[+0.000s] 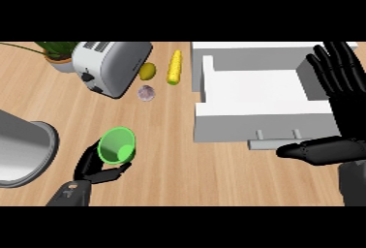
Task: Pick up the cup, place it into the drawer and close the drawer
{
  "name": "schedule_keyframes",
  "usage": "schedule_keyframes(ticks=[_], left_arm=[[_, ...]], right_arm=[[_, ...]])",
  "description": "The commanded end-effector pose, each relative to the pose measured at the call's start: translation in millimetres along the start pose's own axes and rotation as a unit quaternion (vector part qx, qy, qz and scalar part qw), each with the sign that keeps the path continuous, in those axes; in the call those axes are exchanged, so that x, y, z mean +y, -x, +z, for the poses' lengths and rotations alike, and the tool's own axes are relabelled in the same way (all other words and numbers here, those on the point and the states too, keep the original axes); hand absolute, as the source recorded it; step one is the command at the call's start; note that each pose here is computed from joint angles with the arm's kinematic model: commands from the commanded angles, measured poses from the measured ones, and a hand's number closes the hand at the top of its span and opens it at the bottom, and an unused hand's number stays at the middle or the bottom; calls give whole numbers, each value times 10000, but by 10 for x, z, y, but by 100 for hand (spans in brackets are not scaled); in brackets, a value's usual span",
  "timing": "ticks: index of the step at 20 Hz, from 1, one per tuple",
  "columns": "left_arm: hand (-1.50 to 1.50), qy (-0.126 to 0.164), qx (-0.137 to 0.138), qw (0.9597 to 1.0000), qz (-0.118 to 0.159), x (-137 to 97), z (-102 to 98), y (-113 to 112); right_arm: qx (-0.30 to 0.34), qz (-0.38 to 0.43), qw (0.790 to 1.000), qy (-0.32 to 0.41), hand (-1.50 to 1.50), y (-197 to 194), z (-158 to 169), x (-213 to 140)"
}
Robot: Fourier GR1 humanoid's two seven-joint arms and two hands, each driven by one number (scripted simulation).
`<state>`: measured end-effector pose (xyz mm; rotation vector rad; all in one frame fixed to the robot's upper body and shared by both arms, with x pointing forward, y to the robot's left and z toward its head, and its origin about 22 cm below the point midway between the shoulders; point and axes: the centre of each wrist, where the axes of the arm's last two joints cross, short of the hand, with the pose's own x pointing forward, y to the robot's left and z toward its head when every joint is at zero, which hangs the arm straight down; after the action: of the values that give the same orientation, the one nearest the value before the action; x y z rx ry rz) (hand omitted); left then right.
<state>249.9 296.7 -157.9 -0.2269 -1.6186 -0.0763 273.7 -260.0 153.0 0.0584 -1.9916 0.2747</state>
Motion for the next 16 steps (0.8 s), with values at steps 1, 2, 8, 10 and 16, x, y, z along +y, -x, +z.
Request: schedule_keyframes(ticks=[1,2,8,10,16], left_arm=[[150,178,-1194,9926,124,-97,-131,-41],[150,-27,-1288,9916,-80,-128,-97,-10],[150,-517,-1908,9802,-147,-189,-280,-92],[150,-945,-2002,9748,-292,-121,-371,-177],[150,-1559,-2441,9571,-49,-186,-630,-332]], right_arm=[[-9,39,10000,18,-150,81,6,-9],[39,85,9999,-57,-150,40,61,126],[63,79,9999,76,-150,-5,-8,-89],[-52,11,10000,58,-150,-39,91,-1],[-28,85,9999,53,-150,127,127,28]])
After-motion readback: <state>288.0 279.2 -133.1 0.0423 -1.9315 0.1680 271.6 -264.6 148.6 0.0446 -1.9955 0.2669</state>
